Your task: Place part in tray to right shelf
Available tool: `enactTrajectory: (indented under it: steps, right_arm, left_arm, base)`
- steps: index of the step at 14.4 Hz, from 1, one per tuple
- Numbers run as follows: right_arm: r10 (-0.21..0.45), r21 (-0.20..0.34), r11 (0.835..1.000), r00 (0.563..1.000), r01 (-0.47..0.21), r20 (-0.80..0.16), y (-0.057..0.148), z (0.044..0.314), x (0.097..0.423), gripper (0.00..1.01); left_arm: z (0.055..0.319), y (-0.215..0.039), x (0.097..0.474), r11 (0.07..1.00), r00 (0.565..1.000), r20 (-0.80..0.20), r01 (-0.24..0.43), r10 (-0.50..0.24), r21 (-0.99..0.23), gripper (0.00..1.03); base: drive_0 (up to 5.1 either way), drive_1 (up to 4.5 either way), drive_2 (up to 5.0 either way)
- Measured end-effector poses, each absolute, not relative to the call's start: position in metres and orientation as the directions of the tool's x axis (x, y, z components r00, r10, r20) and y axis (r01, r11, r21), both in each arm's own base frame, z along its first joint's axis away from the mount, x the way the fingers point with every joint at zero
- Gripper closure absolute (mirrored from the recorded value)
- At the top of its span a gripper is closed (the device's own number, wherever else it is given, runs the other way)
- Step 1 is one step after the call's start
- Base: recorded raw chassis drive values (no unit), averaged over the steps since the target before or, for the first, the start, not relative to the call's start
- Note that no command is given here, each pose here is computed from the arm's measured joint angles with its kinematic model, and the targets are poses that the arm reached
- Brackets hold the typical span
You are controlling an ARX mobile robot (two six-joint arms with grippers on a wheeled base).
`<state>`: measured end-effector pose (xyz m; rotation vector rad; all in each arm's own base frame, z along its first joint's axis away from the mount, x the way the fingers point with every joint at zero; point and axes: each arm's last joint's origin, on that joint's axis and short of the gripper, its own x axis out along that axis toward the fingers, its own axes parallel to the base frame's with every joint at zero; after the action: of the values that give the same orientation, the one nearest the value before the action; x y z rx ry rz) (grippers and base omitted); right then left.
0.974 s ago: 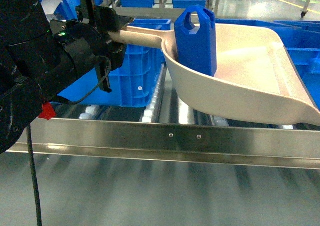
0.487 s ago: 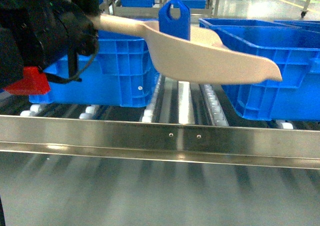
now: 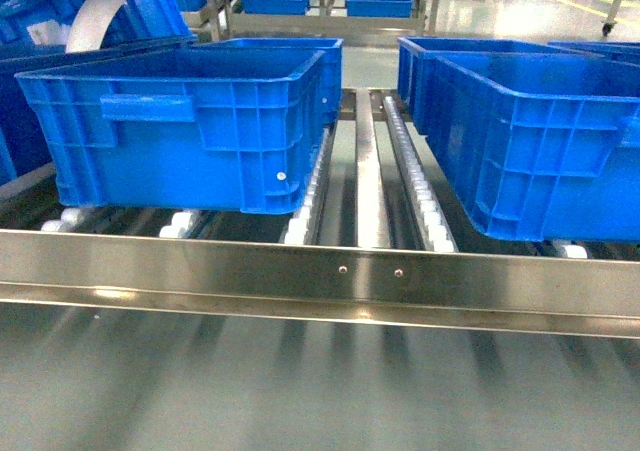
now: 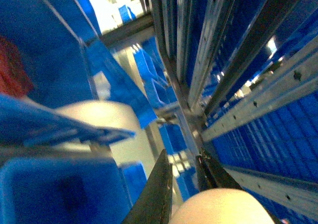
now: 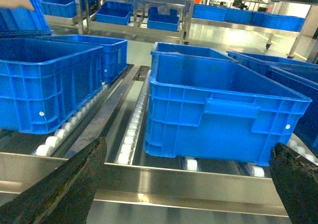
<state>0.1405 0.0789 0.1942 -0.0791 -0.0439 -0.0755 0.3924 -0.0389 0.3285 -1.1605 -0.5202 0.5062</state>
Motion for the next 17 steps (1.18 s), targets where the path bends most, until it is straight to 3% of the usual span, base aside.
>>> enactTrajectory:
  steps: [1, 2, 4, 7, 11, 14, 16, 17]
  right_arm:
    - [-0.074, -0.078, 0.994, 0.996, 0.077, 0.046, 0.079, 0.194, 0.140, 0.03]
    - [-0.074, -0.078, 0.994, 0.996, 0.077, 0.047, 0.079, 0.194, 0.140, 0.03]
    - [-0.074, -0.077, 0.994, 0.996, 0.077, 0.046, 0.079, 0.194, 0.140, 0.03]
    - [-0.074, -0.078, 0.994, 0.996, 0.077, 0.046, 0.079, 0.194, 0.140, 0.03]
    - [-0.074, -0.078, 0.994, 0.996, 0.077, 0.046, 0.079, 0.194, 0.140, 0.03]
    - [-0.074, -0.078, 0.994, 0.996, 0.077, 0.046, 0.079, 0.194, 0.140, 0.03]
    - [-0.074, -0.078, 0.994, 0.996, 0.077, 0.047, 0.079, 0.194, 0.140, 0.03]
    - [-0.059, -0.077, 0.995, 0.998, 0.061, 0.026, 0.078, 0.193, 0.141, 0.06]
  left_arm:
    - [0.340, -0.042, 0.393, 0.385, 0.681, 0.147, -0.212, 0.717, -0.898, 0.91]
    - [0.345, -0.046, 0.393, 0.410, 0.660, 0.159, -0.243, 0.734, -0.879, 0.91]
    - [0.349, -0.049, 0.392, 0.479, 0.656, 0.173, -0.321, 0.735, -0.817, 0.91]
    - [0.346, -0.051, 0.393, 0.496, 0.661, 0.153, -0.369, 0.735, -0.786, 0.91]
    - [0.344, -0.048, 0.386, 0.485, 0.654, 0.158, -0.357, 0.740, -0.798, 0.91]
    - [0.346, -0.050, 0.339, 0.452, 0.620, 0.168, -0.336, 0.767, -0.827, 0.91]
    - [0.359, -0.061, 0.271, 0.454, 0.591, 0.265, -0.196, 0.762, -0.869, 0.91]
    - [0.368, -0.064, 0.240, 0.572, 0.657, 0.353, -0.147, 0.666, -0.807, 0.91]
  base:
    - [0.0, 0.00, 0.0]
    - [0.0, 0.00, 0.0]
    - [0.0, 0.00, 0.0]
    - [0.0, 0.00, 0.0]
    - [0.0, 0.00, 0.0]
    - [0.0, 0.00, 0.0]
    - [0.0, 0.00, 0.0]
    - [0.0, 0.00, 0.0]
